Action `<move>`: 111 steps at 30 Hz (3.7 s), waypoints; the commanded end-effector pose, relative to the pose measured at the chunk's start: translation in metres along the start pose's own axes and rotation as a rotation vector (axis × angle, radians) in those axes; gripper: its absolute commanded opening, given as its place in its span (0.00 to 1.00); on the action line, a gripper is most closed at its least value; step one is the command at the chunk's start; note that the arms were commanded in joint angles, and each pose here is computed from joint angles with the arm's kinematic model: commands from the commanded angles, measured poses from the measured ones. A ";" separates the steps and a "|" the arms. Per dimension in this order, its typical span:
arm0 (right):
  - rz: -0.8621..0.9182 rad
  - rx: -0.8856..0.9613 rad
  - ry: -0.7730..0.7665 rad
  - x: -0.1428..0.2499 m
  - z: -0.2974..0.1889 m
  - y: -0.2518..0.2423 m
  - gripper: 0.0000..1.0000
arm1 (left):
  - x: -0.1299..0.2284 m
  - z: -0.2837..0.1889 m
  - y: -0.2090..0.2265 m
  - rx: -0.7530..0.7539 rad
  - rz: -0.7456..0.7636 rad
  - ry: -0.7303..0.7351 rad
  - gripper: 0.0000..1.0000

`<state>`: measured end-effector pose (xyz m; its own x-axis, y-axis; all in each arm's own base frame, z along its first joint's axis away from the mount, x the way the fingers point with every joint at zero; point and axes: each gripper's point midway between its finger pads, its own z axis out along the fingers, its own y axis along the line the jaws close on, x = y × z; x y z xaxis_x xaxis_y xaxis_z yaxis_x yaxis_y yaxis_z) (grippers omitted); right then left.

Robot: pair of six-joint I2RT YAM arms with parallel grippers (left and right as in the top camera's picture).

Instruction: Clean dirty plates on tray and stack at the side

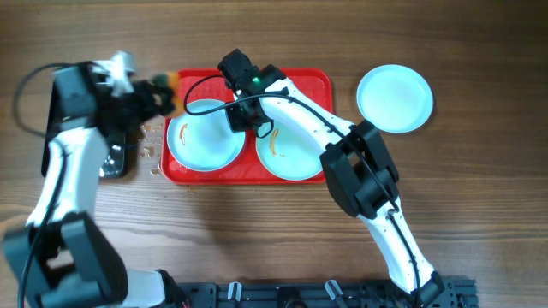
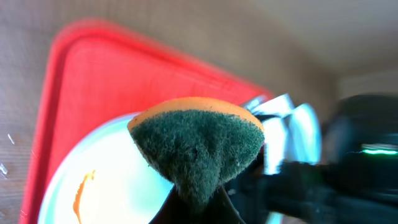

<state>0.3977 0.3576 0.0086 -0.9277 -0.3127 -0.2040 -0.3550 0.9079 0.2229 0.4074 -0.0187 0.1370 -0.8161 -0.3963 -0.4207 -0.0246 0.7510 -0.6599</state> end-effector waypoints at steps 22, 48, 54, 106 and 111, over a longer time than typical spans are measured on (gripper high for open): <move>-0.012 0.001 0.049 0.014 0.015 -0.002 0.04 | 0.092 0.083 0.044 -0.389 -0.004 0.278 0.04; 0.010 0.022 0.056 0.013 0.013 -0.016 0.04 | 0.082 0.040 0.144 -1.027 0.119 0.178 0.04; 0.011 0.021 0.055 0.012 0.013 -0.016 0.04 | 0.048 0.023 0.108 -0.964 0.137 0.045 0.04; 0.010 0.016 0.041 0.009 0.013 -0.015 0.04 | 0.007 -0.011 0.083 -1.068 0.153 -0.177 0.04; 0.009 0.012 0.021 0.002 0.009 -0.015 0.04 | -0.003 -0.027 0.033 -0.855 0.136 -0.236 0.04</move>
<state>0.3973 0.3570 0.0087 -0.9333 -0.3056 -0.1887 -0.3473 0.9019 0.2570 0.3906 0.0338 0.0876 -0.7699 -0.2775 -0.5746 -0.4527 0.8721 0.1855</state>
